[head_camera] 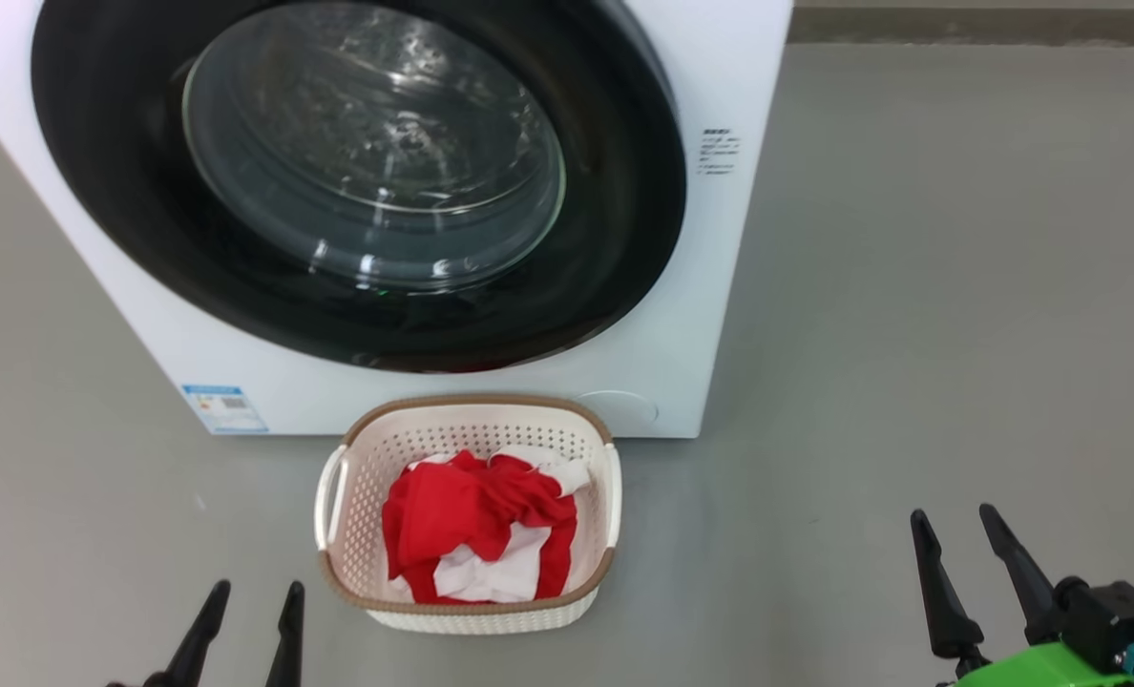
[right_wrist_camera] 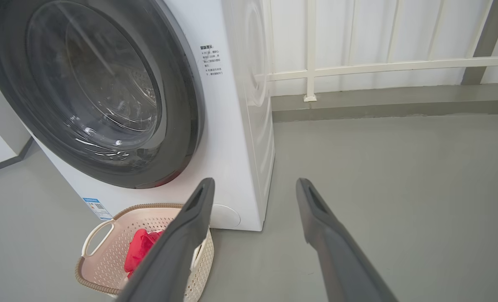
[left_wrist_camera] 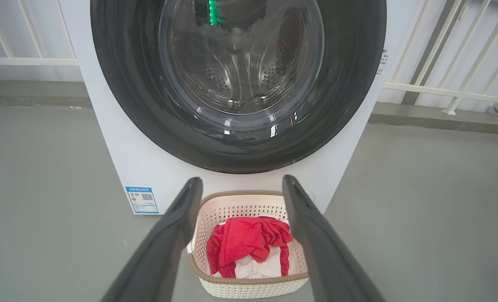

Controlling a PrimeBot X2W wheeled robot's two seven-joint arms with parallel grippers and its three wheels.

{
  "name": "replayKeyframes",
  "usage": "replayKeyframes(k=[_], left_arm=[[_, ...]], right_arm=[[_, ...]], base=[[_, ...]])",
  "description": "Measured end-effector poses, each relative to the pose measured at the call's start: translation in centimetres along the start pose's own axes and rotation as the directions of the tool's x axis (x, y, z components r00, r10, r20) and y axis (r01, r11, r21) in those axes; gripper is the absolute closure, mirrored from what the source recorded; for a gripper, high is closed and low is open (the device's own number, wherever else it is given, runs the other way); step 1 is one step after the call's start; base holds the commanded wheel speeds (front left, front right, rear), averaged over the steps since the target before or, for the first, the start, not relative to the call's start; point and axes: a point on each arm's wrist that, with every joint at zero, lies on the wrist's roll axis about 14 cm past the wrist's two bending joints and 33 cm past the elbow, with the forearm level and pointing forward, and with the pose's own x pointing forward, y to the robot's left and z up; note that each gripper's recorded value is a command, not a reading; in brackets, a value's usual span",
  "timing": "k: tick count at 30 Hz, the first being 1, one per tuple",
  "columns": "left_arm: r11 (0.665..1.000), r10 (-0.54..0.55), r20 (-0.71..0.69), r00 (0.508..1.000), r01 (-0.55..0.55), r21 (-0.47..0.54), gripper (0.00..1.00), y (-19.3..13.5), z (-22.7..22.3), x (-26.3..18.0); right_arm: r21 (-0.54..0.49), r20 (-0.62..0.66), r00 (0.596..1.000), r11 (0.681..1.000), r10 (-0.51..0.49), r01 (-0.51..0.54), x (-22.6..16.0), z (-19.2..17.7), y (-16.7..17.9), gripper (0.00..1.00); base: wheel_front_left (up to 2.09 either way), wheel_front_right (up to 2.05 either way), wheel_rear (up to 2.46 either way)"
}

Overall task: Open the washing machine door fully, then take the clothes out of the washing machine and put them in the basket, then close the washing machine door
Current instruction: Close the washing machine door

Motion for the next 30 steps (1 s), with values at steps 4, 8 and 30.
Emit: replayKeyframes(k=[4,8,30], left_arm=[[1.0,-0.007,-0.003,1.0,0.007,0.006,0.0,-0.2,-0.1,-0.3],[1.0,-0.019,0.006,1.0,0.019,0.007,0.0,-0.5,0.2,-0.4],[0.999,-0.031,0.011,0.999,0.031,0.008,0.0,-0.9,0.3,-0.5]], right_arm=[[0.006,0.004,1.0,1.0,-0.031,0.031,-1.2,0.1,-0.9,0.0],[0.007,0.017,0.998,0.998,-0.066,0.066,-2.3,0.4,-2.0,0.0],[0.008,0.016,0.993,0.994,-0.113,0.113,-3.8,0.3,-3.5,0.0]], base=[[0.0,0.0,0.0],[0.0,0.0,0.0],[0.0,0.0,0.0]])
